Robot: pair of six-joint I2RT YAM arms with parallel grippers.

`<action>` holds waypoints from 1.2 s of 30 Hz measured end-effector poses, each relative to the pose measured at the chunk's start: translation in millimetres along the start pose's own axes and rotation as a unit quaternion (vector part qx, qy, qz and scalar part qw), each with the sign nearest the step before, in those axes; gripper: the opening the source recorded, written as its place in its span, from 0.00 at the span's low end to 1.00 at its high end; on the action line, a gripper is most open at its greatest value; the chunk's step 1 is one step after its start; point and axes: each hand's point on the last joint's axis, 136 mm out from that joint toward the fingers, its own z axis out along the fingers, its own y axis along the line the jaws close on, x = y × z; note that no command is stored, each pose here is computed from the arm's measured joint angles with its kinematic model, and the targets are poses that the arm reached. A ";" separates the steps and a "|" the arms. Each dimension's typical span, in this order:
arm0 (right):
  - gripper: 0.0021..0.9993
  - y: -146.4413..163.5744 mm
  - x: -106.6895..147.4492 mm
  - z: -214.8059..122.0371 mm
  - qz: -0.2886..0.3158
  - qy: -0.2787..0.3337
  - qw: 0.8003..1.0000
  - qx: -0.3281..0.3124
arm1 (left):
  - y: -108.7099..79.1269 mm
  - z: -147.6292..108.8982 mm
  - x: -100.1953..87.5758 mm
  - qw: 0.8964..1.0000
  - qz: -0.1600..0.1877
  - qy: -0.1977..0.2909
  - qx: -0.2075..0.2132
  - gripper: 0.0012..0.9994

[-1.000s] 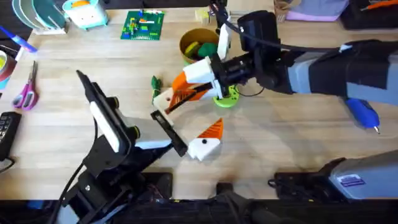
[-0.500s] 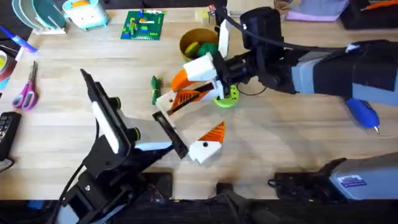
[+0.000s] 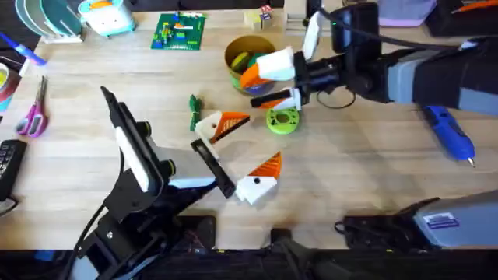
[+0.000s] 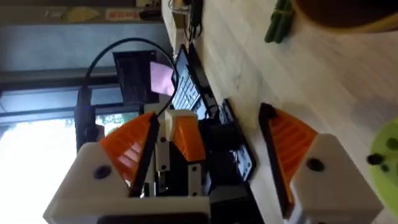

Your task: Pick up the gripper from the table and insert it into the empty holder that is missing its gripper. Then pick up a screw, insert it into the mounting hole, and use the screwdriver to tighten it. Finally, clean up the table by picking up the vegetable and placing it into the bucket.

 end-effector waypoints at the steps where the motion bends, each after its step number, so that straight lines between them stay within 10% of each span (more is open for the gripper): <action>1: 0.96 -2.4 -5.3 -5.8 -0.004 -0.011 1.000 0.003 | 0.0 0.0 0.0 1.000 0.000 0.000 0.000 0.99; 13: 0.96 13.8 -8.2 -81.9 -0.071 -0.127 0.982 0.121 | 0.0 0.0 0.0 1.000 0.000 0.000 0.000 0.99; 21: 0.97 8.8 35.4 -119.1 -0.189 -0.143 0.917 0.322 | 0.0 0.0 0.0 1.000 0.000 0.000 0.000 0.99; 36: 0.87 -39.2 36.2 -63.2 -0.323 -0.007 0.857 0.401 | -0.1 0.0 0.0 1.000 0.000 0.000 0.000 0.99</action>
